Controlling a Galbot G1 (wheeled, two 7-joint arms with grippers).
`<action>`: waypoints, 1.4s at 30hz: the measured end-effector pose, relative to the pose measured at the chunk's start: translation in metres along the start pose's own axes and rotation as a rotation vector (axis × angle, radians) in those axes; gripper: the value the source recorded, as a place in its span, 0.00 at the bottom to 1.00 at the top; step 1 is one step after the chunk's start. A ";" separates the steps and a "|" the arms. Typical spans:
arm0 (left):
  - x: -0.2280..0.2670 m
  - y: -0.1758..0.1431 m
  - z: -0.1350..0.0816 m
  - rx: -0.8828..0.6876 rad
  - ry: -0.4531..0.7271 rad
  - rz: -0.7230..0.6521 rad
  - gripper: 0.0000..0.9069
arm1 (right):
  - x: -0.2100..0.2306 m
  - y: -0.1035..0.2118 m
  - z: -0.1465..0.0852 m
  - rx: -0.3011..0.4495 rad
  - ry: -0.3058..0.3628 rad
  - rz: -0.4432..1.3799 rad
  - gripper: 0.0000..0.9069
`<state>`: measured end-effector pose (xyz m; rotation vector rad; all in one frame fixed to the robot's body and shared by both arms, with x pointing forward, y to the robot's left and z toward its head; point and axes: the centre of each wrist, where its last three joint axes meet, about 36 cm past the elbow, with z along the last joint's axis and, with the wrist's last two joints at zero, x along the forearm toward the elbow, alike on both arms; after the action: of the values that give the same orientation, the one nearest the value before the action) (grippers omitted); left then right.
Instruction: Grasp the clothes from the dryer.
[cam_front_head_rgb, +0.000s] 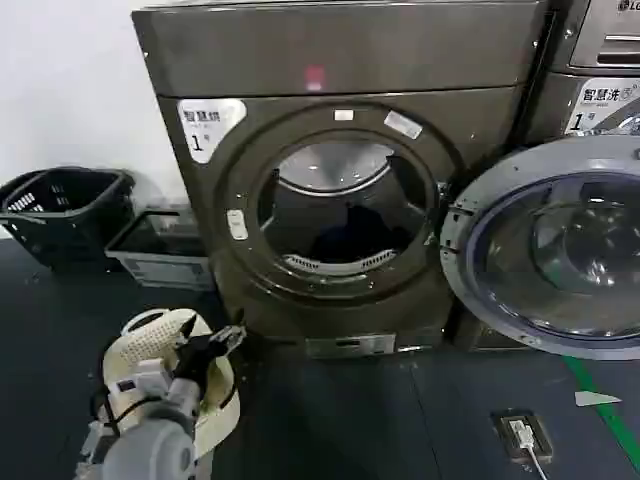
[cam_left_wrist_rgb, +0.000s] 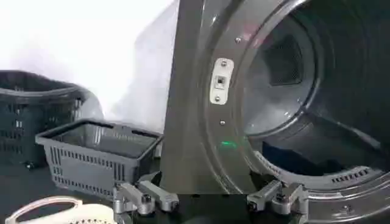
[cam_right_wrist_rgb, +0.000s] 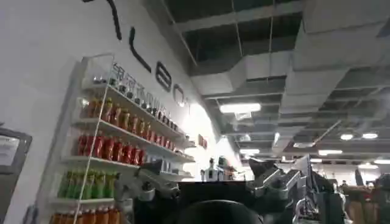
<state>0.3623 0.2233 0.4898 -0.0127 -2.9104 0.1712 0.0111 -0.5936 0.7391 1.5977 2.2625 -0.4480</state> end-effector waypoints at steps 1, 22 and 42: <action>0.000 0.000 0.000 -0.003 -0.003 -0.005 1.00 | 0.001 0.000 0.000 -0.003 -0.003 0.001 1.00; -0.001 -0.005 0.003 0.002 0.012 -0.021 1.00 | -0.002 -0.002 0.006 -0.035 -0.014 0.004 1.00; 0.000 -0.006 0.000 0.024 0.018 0.001 1.00 | 0.004 0.007 0.010 -0.039 -0.009 -0.029 1.00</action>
<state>0.3627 0.2178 0.4907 -0.0123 -2.8899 0.2052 0.0172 -0.5928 0.7277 1.5426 2.2763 -0.4156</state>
